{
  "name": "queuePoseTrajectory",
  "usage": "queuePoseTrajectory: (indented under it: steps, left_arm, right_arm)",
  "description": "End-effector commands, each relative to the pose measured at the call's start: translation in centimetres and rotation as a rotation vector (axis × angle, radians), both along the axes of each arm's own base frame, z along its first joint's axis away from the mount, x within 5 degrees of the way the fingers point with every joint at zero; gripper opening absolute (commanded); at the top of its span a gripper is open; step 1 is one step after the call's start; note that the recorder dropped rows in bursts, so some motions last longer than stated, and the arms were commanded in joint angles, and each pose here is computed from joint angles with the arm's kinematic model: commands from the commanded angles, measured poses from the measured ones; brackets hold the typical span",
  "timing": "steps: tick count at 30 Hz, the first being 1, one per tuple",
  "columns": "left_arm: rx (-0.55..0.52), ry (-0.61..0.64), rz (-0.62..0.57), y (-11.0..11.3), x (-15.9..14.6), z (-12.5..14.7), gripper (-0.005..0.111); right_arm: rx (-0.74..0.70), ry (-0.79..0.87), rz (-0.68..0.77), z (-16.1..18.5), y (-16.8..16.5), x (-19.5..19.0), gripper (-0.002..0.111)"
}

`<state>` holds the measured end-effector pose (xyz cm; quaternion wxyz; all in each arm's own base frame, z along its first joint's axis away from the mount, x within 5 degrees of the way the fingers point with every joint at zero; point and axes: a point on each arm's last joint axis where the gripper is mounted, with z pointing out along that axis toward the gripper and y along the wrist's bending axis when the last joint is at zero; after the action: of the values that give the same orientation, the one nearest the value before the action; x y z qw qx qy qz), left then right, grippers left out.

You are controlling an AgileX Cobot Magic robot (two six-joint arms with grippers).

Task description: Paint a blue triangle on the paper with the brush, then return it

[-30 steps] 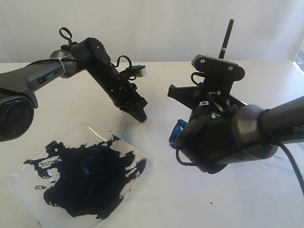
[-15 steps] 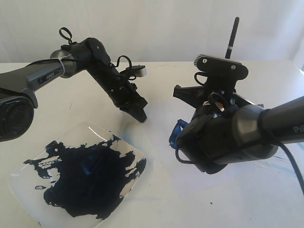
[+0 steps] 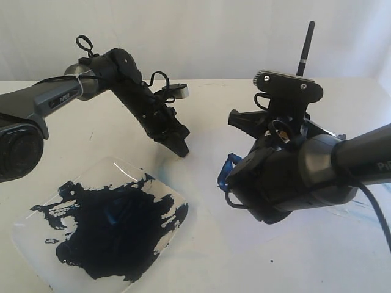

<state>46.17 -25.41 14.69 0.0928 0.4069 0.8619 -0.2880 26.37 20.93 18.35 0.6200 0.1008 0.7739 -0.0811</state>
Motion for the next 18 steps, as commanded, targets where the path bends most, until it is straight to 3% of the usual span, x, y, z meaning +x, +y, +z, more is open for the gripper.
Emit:
queuePoseTrajectory:
  steps: [1, 18]
  left_arm:
    - [0.004, 0.001, -0.007, -0.13, -0.14, 0.09, 0.0]
    - [0.004, 0.001, -0.007, -0.13, -0.14, 0.09, 0.0]
  right_arm:
    - [-0.016, -0.016, -0.02, 0.42, -0.22, -0.15, 0.0]
    - [0.048, -0.007, 0.071, 0.22, 0.69, 0.02, 0.0]
